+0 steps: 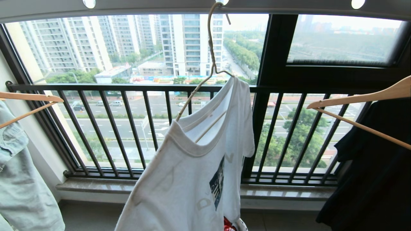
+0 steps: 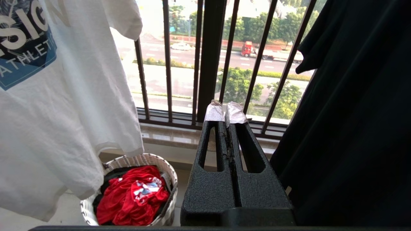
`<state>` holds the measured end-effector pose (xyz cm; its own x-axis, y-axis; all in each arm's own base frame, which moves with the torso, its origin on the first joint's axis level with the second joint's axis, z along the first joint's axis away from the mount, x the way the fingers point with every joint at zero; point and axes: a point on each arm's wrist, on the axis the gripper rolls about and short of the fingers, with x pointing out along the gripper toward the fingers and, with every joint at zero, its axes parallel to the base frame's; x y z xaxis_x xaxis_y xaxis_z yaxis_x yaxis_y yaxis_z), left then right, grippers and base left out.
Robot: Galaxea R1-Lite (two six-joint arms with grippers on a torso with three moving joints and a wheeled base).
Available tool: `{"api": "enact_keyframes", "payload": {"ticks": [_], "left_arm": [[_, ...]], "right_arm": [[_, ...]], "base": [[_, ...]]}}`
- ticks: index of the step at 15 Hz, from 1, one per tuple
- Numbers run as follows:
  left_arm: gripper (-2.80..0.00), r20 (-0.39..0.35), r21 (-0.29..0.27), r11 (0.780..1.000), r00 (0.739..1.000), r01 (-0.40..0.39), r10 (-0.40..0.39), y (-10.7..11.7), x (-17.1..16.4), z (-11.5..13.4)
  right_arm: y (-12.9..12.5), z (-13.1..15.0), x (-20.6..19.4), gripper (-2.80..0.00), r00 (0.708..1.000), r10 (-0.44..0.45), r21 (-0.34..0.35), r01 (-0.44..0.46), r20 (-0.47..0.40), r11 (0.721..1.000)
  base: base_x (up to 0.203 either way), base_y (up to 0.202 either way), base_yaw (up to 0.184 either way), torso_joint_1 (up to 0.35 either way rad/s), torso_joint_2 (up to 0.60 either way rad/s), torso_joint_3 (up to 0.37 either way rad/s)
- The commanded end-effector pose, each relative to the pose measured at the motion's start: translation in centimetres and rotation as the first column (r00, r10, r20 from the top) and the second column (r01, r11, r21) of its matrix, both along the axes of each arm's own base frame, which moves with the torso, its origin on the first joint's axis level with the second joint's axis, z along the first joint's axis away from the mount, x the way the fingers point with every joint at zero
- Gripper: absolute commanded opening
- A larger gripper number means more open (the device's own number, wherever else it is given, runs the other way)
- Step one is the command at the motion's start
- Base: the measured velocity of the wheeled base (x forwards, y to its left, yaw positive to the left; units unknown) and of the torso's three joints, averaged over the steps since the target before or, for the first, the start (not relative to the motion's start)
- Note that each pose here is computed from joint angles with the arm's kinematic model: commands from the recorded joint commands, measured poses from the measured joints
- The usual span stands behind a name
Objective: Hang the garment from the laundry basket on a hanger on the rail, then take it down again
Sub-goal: Take the clothes off the clothes rack
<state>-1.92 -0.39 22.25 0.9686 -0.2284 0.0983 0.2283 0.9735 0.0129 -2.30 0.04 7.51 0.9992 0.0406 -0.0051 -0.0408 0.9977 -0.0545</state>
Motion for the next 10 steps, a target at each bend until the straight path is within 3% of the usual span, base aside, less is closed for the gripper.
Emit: {"api": "enact_keyframes", "payload": {"ticks": [1,5,10], "left_arm": [[-2.80,-0.116,0.002,0.995,0.988,0.102,-0.101,-0.3,2.2,3.1],[-2.80,-0.217,-0.028,0.957,0.932,0.290,-0.289,-0.8,5.4,7.6],[-2.80,-0.342,-0.076,0.841,0.778,0.536,-0.527,-2.8,8.9,9.5]], "right_arm": [[0.0,0.0,0.0,-2.80,1.000,0.001,-0.001,-0.001,-0.001,1.000],[0.0,0.0,0.0,-2.80,1.000,0.001,-0.001,-0.001,-0.004,1.000],[0.0,0.0,0.0,-2.80,1.000,0.002,-0.001,-0.002,-0.004,1.000]], "base": [[0.000,0.000,0.000,0.000,0.00,0.000],[0.000,0.000,0.000,0.000,0.00,0.000],[0.000,0.000,0.000,0.000,0.00,0.000]]}}
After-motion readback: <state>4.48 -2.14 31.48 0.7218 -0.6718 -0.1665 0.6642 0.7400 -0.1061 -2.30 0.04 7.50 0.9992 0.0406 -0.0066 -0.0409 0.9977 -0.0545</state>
